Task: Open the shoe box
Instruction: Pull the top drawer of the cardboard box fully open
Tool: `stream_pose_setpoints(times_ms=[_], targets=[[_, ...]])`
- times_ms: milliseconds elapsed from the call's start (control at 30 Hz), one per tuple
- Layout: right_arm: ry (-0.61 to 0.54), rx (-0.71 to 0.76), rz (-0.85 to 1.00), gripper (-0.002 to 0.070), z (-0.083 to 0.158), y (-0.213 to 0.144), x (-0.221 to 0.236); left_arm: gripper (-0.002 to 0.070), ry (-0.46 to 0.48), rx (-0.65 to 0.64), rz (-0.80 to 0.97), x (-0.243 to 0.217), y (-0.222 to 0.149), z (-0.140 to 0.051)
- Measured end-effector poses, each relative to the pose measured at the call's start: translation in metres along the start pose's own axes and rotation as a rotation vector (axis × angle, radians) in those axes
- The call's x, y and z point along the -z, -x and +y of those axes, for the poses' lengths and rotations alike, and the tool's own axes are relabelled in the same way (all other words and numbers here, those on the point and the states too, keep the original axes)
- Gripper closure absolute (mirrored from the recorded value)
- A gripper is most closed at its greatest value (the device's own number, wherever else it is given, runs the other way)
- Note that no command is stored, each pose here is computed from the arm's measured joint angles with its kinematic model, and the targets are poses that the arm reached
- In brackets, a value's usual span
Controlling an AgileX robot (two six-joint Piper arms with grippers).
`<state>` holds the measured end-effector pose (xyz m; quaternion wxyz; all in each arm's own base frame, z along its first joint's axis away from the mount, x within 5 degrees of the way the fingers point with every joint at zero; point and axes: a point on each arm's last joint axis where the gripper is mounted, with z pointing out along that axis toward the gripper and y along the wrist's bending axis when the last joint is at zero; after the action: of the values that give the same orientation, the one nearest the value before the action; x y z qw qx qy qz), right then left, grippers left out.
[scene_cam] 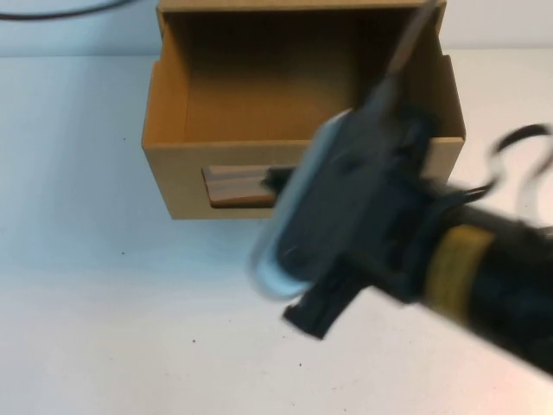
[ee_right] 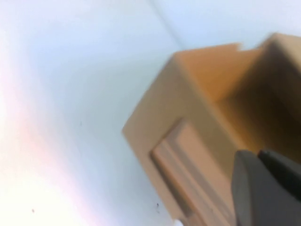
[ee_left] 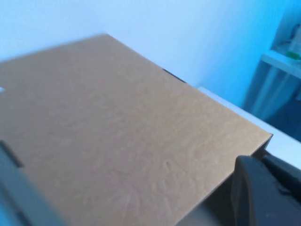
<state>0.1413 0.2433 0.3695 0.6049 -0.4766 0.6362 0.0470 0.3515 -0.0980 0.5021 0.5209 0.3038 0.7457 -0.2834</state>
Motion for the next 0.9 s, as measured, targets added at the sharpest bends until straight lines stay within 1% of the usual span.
stream_pose_setpoints(times_ms=[67,133,200,267,367,433,567,633,700,800,900], targets=[[-0.031,-0.086,-0.011,0.0685,-0.015,0.003,0.021,0.0680,0.056,-0.035,-0.005,0.029,0.010,-0.011],[-0.074,-0.151,0.003,0.0687,-0.028,0.002,0.038,0.0680,0.131,-0.078,0.014,0.053,0.015,-0.021],[-0.139,-0.195,0.032,0.0689,-0.042,-0.001,0.056,0.0680,0.200,-0.117,0.037,0.076,0.019,-0.035],[-0.206,-0.219,0.060,0.0689,-0.057,-0.005,0.075,0.0680,0.243,-0.139,0.045,0.094,0.021,-0.048],[-0.288,-0.236,0.073,0.0689,-0.079,-0.005,0.102,0.0680,0.269,-0.154,0.051,0.116,0.015,-0.068],[-0.329,-0.246,0.076,0.0689,-0.090,-0.008,0.119,0.0680,0.277,-0.154,0.070,0.125,0.006,-0.078],[-0.398,-0.300,0.138,0.0689,-0.104,-0.020,0.146,0.0680,0.310,-0.139,0.116,0.139,-0.029,-0.093],[-0.405,-0.317,0.152,0.0689,-0.105,-0.029,0.155,0.0680,0.336,-0.118,0.142,0.141,-0.055,-0.097],[-0.401,-0.325,0.151,0.0689,-0.104,-0.042,0.163,0.0680,0.377,-0.106,0.131,0.147,-0.084,-0.104],[-0.399,-0.350,0.136,0.0689,-0.099,-0.065,0.176,0.0680,0.432,-0.084,0.076,0.158,-0.127,-0.119],[-0.406,-0.379,0.129,0.0689,-0.093,-0.090,0.185,0.0680,0.487,-0.053,-0.013,0.165,-0.169,-0.129]])
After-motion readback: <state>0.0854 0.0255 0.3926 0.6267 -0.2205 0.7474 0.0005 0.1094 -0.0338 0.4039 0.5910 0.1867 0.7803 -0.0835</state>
